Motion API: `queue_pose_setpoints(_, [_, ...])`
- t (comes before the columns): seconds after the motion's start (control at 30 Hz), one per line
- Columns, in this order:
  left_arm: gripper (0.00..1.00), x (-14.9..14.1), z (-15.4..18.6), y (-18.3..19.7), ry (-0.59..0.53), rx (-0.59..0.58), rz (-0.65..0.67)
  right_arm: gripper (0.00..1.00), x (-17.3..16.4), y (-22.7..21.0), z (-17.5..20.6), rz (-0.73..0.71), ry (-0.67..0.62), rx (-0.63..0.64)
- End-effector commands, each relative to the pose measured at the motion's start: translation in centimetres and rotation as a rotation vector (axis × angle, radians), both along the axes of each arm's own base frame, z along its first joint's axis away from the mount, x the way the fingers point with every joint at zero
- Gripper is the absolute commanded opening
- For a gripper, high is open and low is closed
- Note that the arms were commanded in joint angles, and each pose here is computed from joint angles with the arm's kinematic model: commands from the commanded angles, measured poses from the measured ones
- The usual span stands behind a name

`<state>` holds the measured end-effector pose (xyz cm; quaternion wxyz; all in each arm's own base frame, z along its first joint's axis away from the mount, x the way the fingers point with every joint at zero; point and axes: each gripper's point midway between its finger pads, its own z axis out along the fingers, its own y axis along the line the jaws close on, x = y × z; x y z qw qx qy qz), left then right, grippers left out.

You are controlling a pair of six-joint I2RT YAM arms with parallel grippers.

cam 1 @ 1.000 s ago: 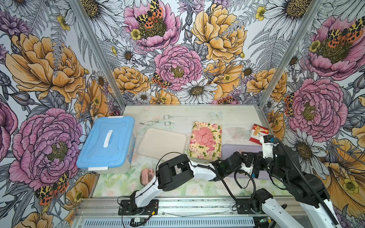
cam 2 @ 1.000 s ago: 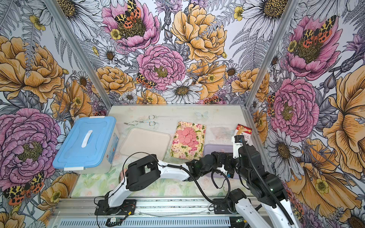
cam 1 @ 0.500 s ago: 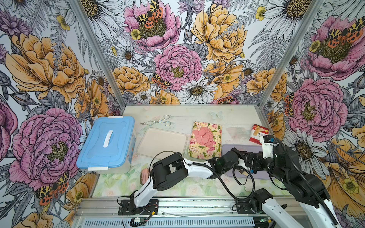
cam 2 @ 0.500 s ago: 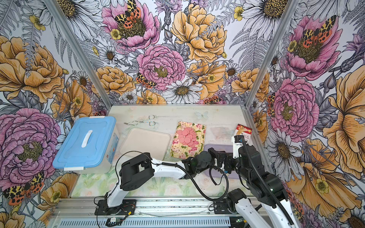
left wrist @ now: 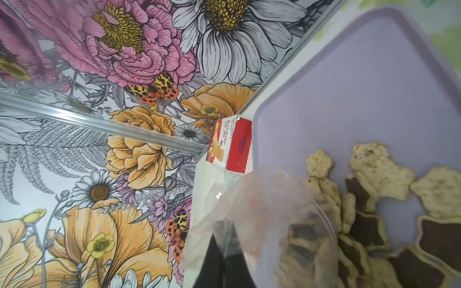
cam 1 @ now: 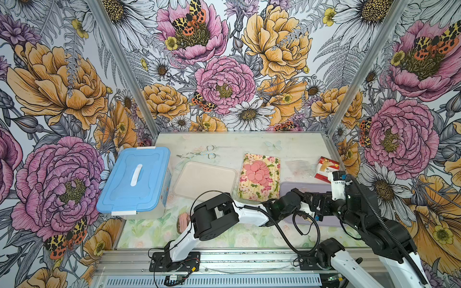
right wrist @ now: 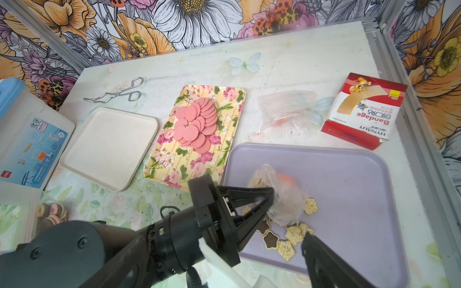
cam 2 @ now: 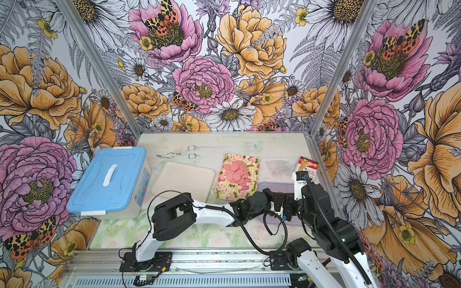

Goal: Pour cookies out of the ziploc bag
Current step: 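Pour the cookies out of the ziploc bag onto the tray.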

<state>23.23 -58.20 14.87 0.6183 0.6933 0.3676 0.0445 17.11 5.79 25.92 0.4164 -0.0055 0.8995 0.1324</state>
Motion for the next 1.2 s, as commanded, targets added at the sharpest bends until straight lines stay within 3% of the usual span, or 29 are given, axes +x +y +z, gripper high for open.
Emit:
queue_pose_setpoints(0.0, [0.00,-2.2,5.4,0.7,-0.086,-0.183,-0.040,0.99,0.1,0.2,0.5,0.009,-0.035,0.016])
queue_pose_setpoints(0.03, [0.00,-4.1,7.1,0.9,-0.010,-0.203,-0.121,0.99,0.0,0.1,0.7,0.005,-0.046,0.020])
queue_pose_setpoints(0.07, [0.00,-2.0,7.1,0.5,0.065,-0.169,-0.088,0.99,0.0,0.0,0.8,0.002,-0.053,0.021])
queue_pose_setpoints(0.13, [0.00,2.6,4.3,0.2,-0.051,-0.105,0.099,0.99,0.0,0.0,0.8,-0.002,-0.050,0.020])
queue_pose_setpoints(0.17, [0.00,-0.7,5.2,0.4,-0.115,-0.170,0.027,1.00,0.0,-0.1,0.7,-0.005,-0.050,0.020])
queue_pose_setpoints(0.2, [0.00,-4.0,6.4,0.7,-0.070,-0.221,-0.094,0.99,-0.1,-0.1,0.7,-0.006,-0.052,0.021])
queue_pose_setpoints(0.23, [0.00,-4.2,7.1,0.6,0.044,-0.203,-0.137,0.99,-0.1,-0.2,0.8,-0.008,-0.056,0.021])
queue_pose_setpoints(0.27, [0.00,-0.7,6.1,0.0,0.103,-0.134,-0.046,0.99,-0.1,-0.2,0.9,-0.011,-0.058,0.020])
queue_pose_setpoints(0.3, [0.00,2.7,4.1,-0.2,0.064,-0.073,0.072,0.99,0.0,-0.2,0.9,-0.011,-0.056,0.021])
queue_pose_setpoints(0.33, [0.00,3.2,2.8,-0.1,-0.014,-0.060,0.108,0.99,0.0,-0.2,0.8,-0.013,-0.053,0.018])
queue_pose_setpoints(0.4, [0.00,-3.0,4.8,0.3,0.032,-0.151,-0.097,0.99,-0.2,-0.4,0.9,-0.019,-0.063,0.021])
queue_pose_setpoints(0.43, [0.00,-3.0,5.6,0.2,0.092,-0.158,-0.114,0.99,-0.2,-0.5,0.9,-0.022,-0.067,0.021])
queue_pose_setpoints(0.5, [0.00,1.9,3.7,-0.3,0.013,-0.092,0.070,1.00,-0.1,-0.3,0.9,-0.017,-0.061,0.021])
queue_pose_setpoints(0.57, [0.00,-1.8,4.4,0.2,-0.038,-0.139,-0.028,0.99,-0.1,-0.3,0.8,-0.013,-0.057,0.020])
queue_pose_setpoints(0.6, [0.00,-3.3,5.4,0.3,0.040,-0.160,-0.107,0.99,-0.1,-0.3,0.9,-0.012,-0.063,0.022])
queue_pose_setpoints(0.63, [0.00,-0.9,4.6,0.0,0.073,-0.100,-0.046,0.99,-0.2,-0.3,1.0,-0.013,-0.064,0.024])
queue_pose_setpoints(0.7, [0.00,2.4,2.3,0.0,-0.039,-0.026,0.089,0.99,-0.1,-0.3,0.9,-0.013,-0.062,0.022])
queue_pose_setpoints(0.77, [0.00,-2.8,3.8,0.2,0.009,-0.109,-0.074,1.00,-0.2,-0.4,0.9,-0.015,-0.069,0.025])
queue_pose_setpoints(0.8, [0.00,-2.8,3.7,0.2,0.083,-0.084,-0.106,0.99,-0.2,-0.4,1.0,-0.017,-0.073,0.025])
queue_pose_setpoints(0.87, [0.00,1.9,0.9,0.0,-0.043,0.041,0.077,0.99,-0.1,-0.3,1.0,-0.013,-0.065,0.023])
queue_pose_setpoints(0.9, [0.00,0.1,2.3,0.1,-0.151,-0.050,0.054,1.00,-0.1,-0.3,0.8,-0.013,-0.061,0.022])
queue_pose_setpoints(0.93, [0.00,-3.2,3.8,0.5,-0.121,-0.129,-0.056,0.99,-0.2,-0.3,0.9,-0.015,-0.066,0.024])
queue_pose_setpoints(0.97, [0.00,-3.6,3.8,0.4,-0.016,-0.088,-0.101,0.99,-0.2,-0.4,1.0,-0.016,-0.072,0.025])
queue_pose_setpoints(1.0, [0.00,-0.3,2.9,0.2,0.059,-0.008,-0.022,0.99,-0.2,-0.4,1.1,-0.017,-0.073,0.026])
queue_pose_setpoints(1.03, [0.00,2.9,1.5,0.5,-0.042,0.041,0.092,0.99,-0.2,-0.4,1.0,-0.017,-0.070,0.025])
queue_pose_setpoints(1.07, [0.00,1.2,2.4,0.7,-0.171,-0.041,0.080,0.99,-0.2,-0.4,0.9,-0.017,-0.068,0.025])
queue_pose_setpoints(1.1, [0.00,-2.0,4.3,0.9,-0.179,-0.140,-0.016,1.00,-0.2,-0.4,0.9,-0.018,-0.070,0.026])
queue_pose_setpoints(1.13, [0.00,-2.9,4.7,0.8,-0.051,-0.106,-0.083,0.99,-0.3,-0.4,1.0,-0.019,-0.075,0.027])
queue_pose_setpoints(1.17, [0.00,-0.4,2.7,0.7,0.061,0.009,-0.031,0.99,-0.2,-0.5,1.1,-0.021,-0.076,0.027])
